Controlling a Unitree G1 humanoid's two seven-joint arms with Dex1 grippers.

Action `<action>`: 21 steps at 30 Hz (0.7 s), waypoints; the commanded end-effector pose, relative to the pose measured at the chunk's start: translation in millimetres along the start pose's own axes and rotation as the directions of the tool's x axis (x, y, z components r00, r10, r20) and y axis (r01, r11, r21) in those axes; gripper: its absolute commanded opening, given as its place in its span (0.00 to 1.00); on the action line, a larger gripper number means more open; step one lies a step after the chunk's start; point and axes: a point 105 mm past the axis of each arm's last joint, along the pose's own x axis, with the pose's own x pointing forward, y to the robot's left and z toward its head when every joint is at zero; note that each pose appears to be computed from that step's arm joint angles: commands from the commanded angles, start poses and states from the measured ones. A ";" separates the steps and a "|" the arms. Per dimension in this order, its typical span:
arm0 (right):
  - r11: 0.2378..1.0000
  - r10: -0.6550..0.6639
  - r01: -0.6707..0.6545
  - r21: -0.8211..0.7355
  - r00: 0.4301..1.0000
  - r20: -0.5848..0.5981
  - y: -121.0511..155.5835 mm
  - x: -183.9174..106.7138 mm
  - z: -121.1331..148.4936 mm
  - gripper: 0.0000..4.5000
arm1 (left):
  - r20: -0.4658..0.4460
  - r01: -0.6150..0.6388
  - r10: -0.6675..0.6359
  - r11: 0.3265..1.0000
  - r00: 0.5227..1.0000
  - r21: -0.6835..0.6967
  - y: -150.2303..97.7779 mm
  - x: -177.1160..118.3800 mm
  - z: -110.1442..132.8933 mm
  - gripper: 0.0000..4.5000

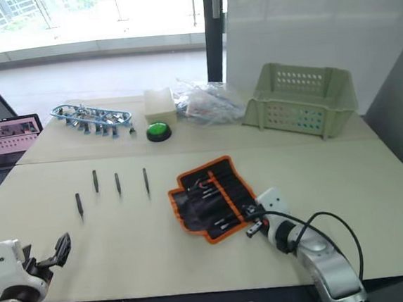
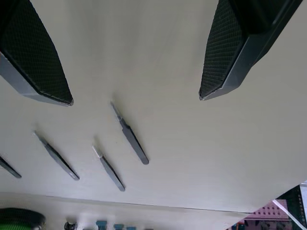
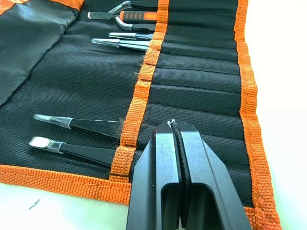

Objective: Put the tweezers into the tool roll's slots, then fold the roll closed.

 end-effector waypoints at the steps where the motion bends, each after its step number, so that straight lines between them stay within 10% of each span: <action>1: 0.999 0.005 0.001 0.047 0.992 -0.126 5.4 0.4 -30.4 0.00 | -0.038 -0.038 0.038 0.999 0.999 0.002 -4.0 13.7 -10.1 0.99; 19: 0.999 -0.004 0.008 0.046 0.995 -0.100 10.0 1.0 -16.4 0.00 | -0.185 -0.065 0.053 0.996 0.981 -0.055 -32.6 81.2 -43.6 0.99; 21: 0.999 -0.002 0.007 0.045 0.995 -0.098 11.0 0.8 -15.4 0.00 | -0.185 -0.063 0.051 0.996 0.981 -0.057 -34.6 84.8 -44.1 0.87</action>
